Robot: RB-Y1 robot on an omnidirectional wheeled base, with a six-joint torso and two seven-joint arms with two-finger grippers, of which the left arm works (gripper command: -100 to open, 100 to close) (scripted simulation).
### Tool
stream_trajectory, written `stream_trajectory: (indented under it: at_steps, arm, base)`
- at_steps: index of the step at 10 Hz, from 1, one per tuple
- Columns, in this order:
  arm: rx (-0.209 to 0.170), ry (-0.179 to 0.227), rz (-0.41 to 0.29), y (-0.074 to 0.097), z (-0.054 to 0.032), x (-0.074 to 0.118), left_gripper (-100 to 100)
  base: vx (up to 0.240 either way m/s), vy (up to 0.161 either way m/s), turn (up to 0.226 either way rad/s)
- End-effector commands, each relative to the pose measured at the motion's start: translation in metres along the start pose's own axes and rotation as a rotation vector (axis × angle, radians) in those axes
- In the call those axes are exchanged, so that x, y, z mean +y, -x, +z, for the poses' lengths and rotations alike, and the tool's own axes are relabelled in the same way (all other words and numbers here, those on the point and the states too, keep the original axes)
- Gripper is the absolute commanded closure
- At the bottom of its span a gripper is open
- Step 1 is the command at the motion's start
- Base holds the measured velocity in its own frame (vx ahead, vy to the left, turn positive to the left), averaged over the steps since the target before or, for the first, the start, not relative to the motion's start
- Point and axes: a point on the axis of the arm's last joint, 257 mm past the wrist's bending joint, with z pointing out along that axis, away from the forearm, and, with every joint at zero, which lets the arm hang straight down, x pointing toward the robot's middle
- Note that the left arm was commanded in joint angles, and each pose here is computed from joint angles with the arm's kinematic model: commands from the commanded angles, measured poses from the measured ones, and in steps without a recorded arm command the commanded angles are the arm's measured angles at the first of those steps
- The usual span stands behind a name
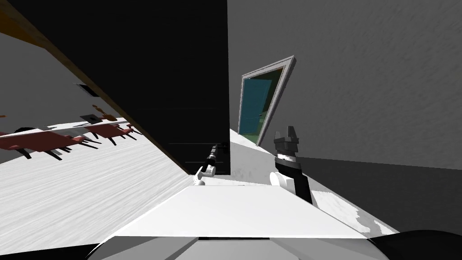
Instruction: Push the door open
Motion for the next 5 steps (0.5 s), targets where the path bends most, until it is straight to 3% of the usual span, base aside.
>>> stream_trajectory:
  at_steps: [1,5]
  arm:
    - [-0.001,-0.003,0.013,0.003,-0.0040,0.000,100]
    - [0.042,-0.004,0.003,-0.026,-0.0143,0.000,100]
  base:
    - [0.131,-0.031,0.171]
    - [0.144,-0.063,0.234]
